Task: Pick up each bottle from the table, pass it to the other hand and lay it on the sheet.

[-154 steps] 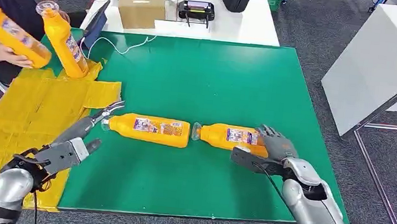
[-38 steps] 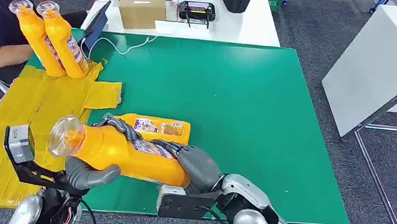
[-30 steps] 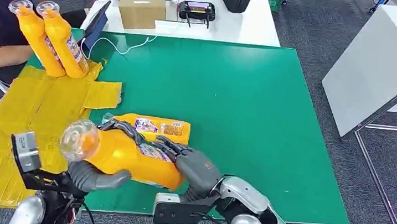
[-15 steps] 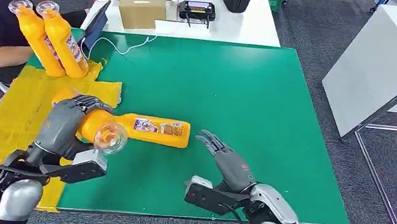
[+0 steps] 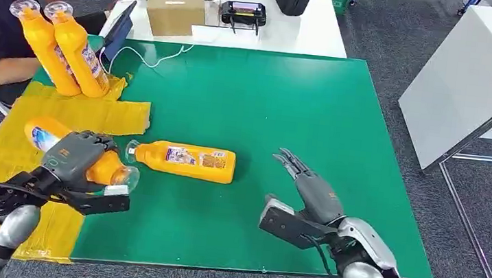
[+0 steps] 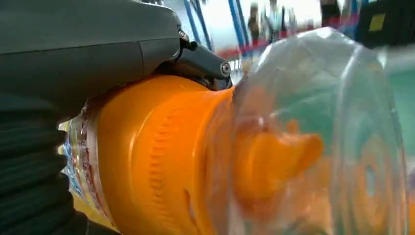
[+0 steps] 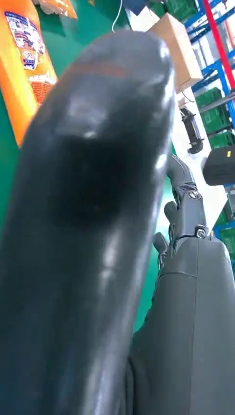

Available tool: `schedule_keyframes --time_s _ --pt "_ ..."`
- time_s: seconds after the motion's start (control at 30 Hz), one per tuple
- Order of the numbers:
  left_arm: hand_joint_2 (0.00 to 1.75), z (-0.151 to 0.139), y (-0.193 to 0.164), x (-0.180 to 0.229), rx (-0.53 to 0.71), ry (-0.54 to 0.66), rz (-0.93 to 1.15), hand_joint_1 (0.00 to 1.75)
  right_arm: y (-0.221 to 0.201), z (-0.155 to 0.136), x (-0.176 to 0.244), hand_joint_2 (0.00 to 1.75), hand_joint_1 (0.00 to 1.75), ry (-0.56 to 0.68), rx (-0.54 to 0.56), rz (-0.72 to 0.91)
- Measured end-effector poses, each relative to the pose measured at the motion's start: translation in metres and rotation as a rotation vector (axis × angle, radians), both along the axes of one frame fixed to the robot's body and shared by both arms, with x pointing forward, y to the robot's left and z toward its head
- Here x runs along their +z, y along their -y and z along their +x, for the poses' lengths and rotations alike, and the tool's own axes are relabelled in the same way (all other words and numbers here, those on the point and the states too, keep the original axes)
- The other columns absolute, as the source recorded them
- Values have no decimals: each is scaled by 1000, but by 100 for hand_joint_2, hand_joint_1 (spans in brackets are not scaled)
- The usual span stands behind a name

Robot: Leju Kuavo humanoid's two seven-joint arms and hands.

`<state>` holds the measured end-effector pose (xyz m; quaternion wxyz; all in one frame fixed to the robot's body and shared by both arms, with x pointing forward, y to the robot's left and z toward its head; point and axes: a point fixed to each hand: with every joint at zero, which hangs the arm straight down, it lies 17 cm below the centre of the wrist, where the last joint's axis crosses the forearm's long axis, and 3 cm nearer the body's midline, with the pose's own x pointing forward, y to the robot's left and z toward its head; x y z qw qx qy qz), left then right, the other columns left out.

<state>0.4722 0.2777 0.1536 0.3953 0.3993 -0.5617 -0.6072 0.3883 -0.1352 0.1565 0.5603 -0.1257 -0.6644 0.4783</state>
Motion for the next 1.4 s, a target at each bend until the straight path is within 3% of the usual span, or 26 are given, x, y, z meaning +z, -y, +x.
schedule_keyframes --time_s 0.13,0.27,0.3,0.33,0.5,0.9,0.93,1.2,1.23,1.27,1.4 --pt "175 6 -31 -46 45 -181 62 175 -3 7 6 0 0 2 11 -5" --pt "175 4 -55 -73 65 -286 94 175 -3 15 10 0 0 8 12 -12" --pt "175 2 -58 -78 63 -307 91 59 -3 17 10 0 0 9 12 -13" --pt "0 1 -61 -82 62 -328 87 0 -3 18 11 0 0 9 11 -15" --pt "0 -7 -65 -94 47 -385 62 0 -3 24 11 0 0 14 8 -28" --pt "0 -7 -59 -95 24 -387 73 0 3 42 10 0 0 39 -37 -79" --pt "0 -6 -59 -95 22 -380 73 0 4 45 10 175 0 40 -46 -84" --pt "0 0 -50 -75 -7 -254 16 0 12 60 6 175 0 32 -100 -83" --pt "0 4 -34 -47 -16 -113 -106 0 18 64 6 175 0 46 -132 -88" --pt "0 4 -24 -33 -19 -67 -197 0 22 64 4 175 0 50 -146 -96" --pt "0 -5 22 23 -24 -9 -620 0 35 62 -5 175 0 53 -178 -131"
